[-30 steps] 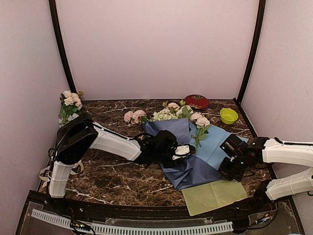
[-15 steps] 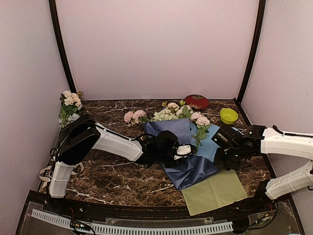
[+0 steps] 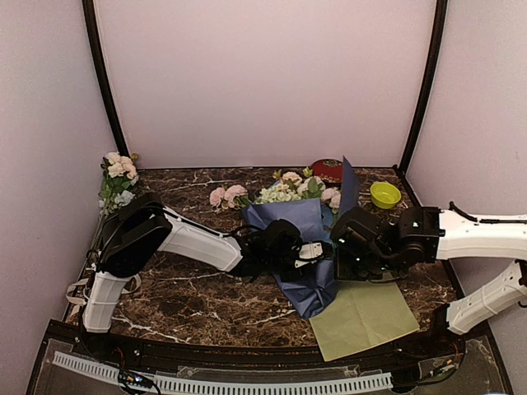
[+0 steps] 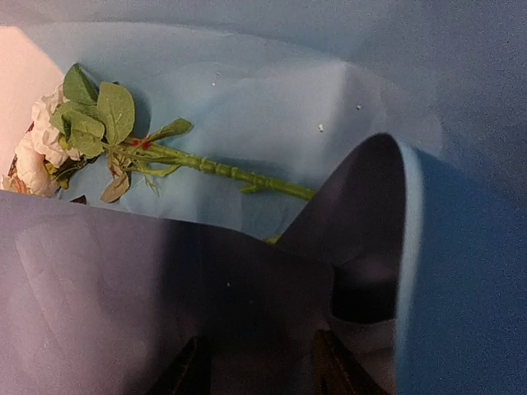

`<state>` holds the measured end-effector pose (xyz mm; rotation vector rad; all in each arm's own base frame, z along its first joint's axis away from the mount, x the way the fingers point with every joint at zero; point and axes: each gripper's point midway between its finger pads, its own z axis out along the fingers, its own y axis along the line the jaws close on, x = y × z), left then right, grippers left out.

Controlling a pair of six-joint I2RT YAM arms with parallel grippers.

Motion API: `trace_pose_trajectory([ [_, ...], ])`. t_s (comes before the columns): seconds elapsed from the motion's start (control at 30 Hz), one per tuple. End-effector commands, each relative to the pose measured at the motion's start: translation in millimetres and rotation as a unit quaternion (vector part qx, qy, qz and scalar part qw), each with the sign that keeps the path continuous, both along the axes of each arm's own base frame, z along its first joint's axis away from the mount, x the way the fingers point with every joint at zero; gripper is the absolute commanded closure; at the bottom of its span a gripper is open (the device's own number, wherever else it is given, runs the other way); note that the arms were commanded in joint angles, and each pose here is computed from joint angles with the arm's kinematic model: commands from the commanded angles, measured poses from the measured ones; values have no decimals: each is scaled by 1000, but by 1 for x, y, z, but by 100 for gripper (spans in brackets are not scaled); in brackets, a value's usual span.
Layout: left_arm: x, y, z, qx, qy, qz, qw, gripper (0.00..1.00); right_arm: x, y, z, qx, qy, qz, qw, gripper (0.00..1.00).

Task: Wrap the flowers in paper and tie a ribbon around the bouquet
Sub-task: Pick up the two-thirds-folded wrapping paper from the center of the board.

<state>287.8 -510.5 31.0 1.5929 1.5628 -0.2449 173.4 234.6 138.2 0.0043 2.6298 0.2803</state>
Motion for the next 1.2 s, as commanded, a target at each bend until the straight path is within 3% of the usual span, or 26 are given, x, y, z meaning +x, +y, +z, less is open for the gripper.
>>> trace_pose_trajectory([
  [0.0,-17,22,-57,67,57,-4,996,56,4,7,16,53,-49,7,997,92],
  [0.13,-17,22,-57,67,58,-5,996,56,-12,-37,-21,45,-5,-74,996,60],
  [0.3,-17,21,-56,66,58,-8,996,56,-17,-34,-46,124,20,-87,988,16],
  [0.4,-17,21,-56,66,58,-8,996,56,-1,-35,-46,137,-3,-96,986,2],
  [0.53,-17,22,-55,68,58,-6,996,56,13,-27,-45,179,-14,-101,979,0],
  [0.87,-17,22,-56,69,57,-8,996,56,10,-8,-46,181,-7,-64,981,0],
  [1.17,-18,21,-55,70,58,-11,996,56,-10,-50,-102,38,71,-126,989,9],
])
